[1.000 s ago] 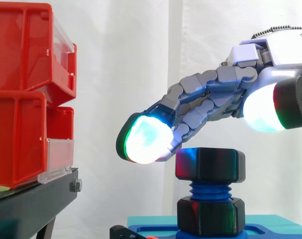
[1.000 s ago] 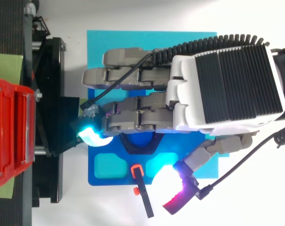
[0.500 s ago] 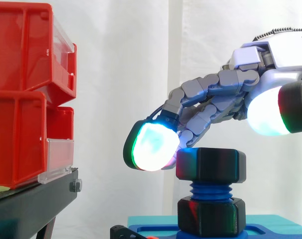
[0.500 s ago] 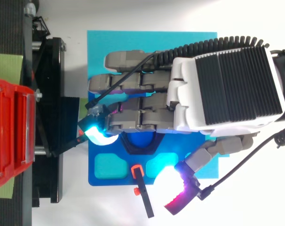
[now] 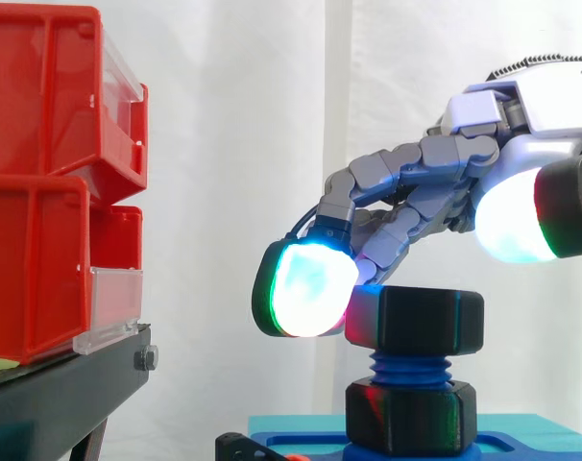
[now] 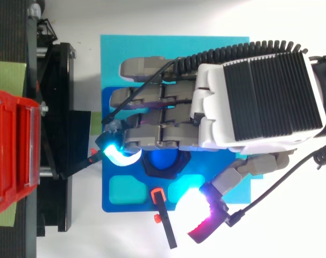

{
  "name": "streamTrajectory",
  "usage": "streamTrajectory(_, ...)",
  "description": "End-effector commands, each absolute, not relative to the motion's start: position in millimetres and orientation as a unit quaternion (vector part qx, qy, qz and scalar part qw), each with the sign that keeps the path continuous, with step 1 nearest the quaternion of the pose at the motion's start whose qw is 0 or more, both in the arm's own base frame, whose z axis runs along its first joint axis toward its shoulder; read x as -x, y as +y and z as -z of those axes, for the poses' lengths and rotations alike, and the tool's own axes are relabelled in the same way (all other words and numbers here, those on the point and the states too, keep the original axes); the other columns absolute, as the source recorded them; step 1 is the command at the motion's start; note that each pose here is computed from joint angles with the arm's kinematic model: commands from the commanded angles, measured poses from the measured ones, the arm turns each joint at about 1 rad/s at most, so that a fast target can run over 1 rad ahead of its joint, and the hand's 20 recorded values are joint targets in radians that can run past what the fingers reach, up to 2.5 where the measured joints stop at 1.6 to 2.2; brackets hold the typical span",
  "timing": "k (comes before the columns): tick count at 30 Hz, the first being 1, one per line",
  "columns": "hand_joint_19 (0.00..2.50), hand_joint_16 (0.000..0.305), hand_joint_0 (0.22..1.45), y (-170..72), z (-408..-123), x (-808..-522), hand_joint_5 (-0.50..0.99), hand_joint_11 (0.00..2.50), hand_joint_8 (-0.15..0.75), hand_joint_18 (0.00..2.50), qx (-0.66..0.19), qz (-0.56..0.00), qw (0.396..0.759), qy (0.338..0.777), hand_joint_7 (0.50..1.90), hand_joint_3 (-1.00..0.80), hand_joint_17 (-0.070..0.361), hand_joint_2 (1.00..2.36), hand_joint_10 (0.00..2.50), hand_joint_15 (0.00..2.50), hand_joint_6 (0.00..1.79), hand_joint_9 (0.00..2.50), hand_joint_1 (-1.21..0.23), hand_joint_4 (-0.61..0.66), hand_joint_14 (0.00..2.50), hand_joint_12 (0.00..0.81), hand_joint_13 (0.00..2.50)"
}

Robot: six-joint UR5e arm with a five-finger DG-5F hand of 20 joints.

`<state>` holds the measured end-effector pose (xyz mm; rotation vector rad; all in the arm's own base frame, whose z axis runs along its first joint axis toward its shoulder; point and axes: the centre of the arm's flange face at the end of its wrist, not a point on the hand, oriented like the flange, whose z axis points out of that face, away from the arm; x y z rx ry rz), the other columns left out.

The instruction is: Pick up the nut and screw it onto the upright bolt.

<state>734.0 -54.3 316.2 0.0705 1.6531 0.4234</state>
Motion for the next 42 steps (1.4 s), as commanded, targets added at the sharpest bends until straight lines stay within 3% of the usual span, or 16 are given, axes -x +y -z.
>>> streamTrajectory(1,0.0,0.021,0.49,-56.1,-317.0,-733.8,-0.08,0.0,0.258,0.0,-0.032,-0.186,0.658,0.729,1.24,-0.5,0.047,1.0,0.0,0.0,0.5,0.63,-0.36,0.19,0.0,0.245,0.41)
streamTrajectory(17,0.0,0.017,0.51,-73.6,-316.6,-733.1,-0.04,0.0,0.269,0.05,-0.036,-0.177,0.663,0.727,1.37,-0.5,0.039,1.0,0.0,0.0,0.5,0.79,-0.37,0.18,0.0,0.229,0.51)
streamTrajectory(28,0.0,0.012,0.52,-81.1,-316.4,-731.6,0.05,0.0,0.259,0.27,-0.032,-0.175,0.662,0.728,1.5,-0.5,0.027,1.0,0.0,0.0,0.5,1.14,-0.38,0.16,0.0,0.212,0.75)
streamTrajectory(37,0.0,0.008,0.51,-85.0,-317.6,-730.8,0.09,0.0,0.185,0.62,-0.032,-0.175,0.663,0.727,1.41,-0.5,0.019,1.0,0.0,0.0,0.54,1.59,-0.38,0.08,0.0,0.172,1.04)
streamTrajectory(42,0.0,0.007,0.5,-87.1,-317.8,-730.7,0.1,0.0,0.154,0.76,-0.033,-0.175,0.664,0.726,1.38,-0.5,0.015,1.0,0.0,0.0,0.55,1.72,-0.38,0.08,0.0,0.164,1.17)
